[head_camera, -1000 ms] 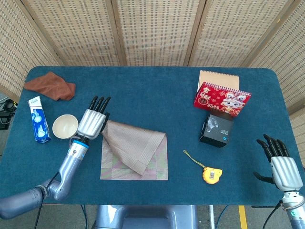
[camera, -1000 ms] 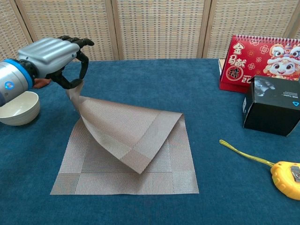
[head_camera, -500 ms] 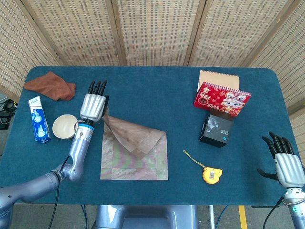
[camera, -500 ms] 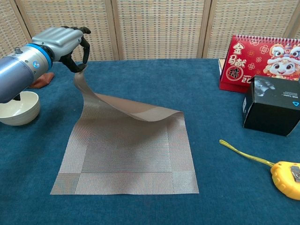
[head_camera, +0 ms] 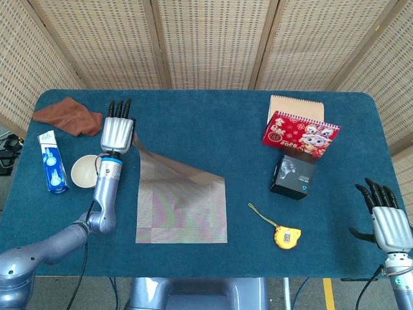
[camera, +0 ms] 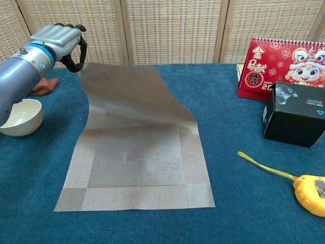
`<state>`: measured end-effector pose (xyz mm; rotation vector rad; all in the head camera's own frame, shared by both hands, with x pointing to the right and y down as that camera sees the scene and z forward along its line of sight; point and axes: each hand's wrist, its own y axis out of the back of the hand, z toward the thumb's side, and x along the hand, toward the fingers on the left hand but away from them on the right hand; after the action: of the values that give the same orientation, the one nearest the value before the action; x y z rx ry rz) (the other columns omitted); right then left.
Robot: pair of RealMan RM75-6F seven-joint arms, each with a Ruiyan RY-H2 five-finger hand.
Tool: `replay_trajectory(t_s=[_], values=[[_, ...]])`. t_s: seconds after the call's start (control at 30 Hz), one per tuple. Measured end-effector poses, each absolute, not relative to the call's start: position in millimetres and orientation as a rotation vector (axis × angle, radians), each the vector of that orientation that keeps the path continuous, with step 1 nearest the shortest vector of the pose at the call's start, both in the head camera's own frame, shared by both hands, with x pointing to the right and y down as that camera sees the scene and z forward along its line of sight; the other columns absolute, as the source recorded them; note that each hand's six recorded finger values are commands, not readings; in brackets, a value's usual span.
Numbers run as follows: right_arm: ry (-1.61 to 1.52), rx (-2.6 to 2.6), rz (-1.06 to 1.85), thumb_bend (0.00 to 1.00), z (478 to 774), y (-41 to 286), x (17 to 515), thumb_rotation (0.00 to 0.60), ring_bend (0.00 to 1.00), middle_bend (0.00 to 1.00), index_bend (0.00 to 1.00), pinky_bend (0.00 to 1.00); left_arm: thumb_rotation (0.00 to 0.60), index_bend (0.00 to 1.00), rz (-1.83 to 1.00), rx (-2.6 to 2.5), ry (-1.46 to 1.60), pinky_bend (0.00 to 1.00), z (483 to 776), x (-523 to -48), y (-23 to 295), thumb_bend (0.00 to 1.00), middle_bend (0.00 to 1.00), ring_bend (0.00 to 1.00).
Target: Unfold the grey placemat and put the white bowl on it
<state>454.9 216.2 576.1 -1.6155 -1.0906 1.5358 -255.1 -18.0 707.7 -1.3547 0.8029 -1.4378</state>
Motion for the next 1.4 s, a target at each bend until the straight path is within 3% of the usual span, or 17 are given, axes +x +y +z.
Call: replay_trajectory(t_s=[0.17, 0.4, 0.67, 0.77, 1.03, 1.4], values=[[-1.093, -1.600, 1.550, 0.07, 577.9, 214.6, 458.7, 0.600, 0.00, 0.00, 0.14, 0.00, 0.600, 0.59, -1.451, -1.352, 0.797, 0.00, 714.6, -250.6, -21.9, 0.57, 0.00, 0.00], [-1.084, -1.594, 1.565, 0.07, 581.7, 215.0, 459.8, 0.600, 0.00, 0.00, 0.14, 0.00, 0.600, 0.45, -1.457, -1.344, 0.787, 0.00, 720.7, -250.6, -23.0, 0.52, 0.00, 0.00], [-1.075, -1.587, 1.570, 0.07, 583.5, 215.6, 459.6, 0.600, 0.00, 0.00, 0.14, 0.00, 0.600, 0.43, -1.474, -1.338, 0.794, 0.00, 723.6, -257.6, -26.4, 0.51, 0.00, 0.00], [-1.077, -1.578, 1.578, 0.07, 584.5, 214.8, 461.7, 0.600, 0.00, 0.00, 0.14, 0.00, 0.600, 0.38, -1.486, -1.340, 0.790, 0.00, 726.8, -258.5, -27.6, 0.50, 0.00, 0.00], [-1.068, -1.585, 1.578, 0.07, 586.7, 215.5, 460.2, 0.600, 0.00, 0.00, 0.14, 0.00, 0.600, 0.18, -1.433, -1.363, 0.835, 0.00, 720.5, -263.1, -24.3, 0.27, 0.00, 0.00], [-1.034, -1.617, 1.539, 0.03, 585.8, 221.6, 447.8, 0.600, 0.00, 0.00, 0.14, 0.00, 0.600, 0.06, -1.293, -1.423, 0.877, 0.00, 680.5, -301.0, 20.5, 0.21, 0.00, 0.00]])
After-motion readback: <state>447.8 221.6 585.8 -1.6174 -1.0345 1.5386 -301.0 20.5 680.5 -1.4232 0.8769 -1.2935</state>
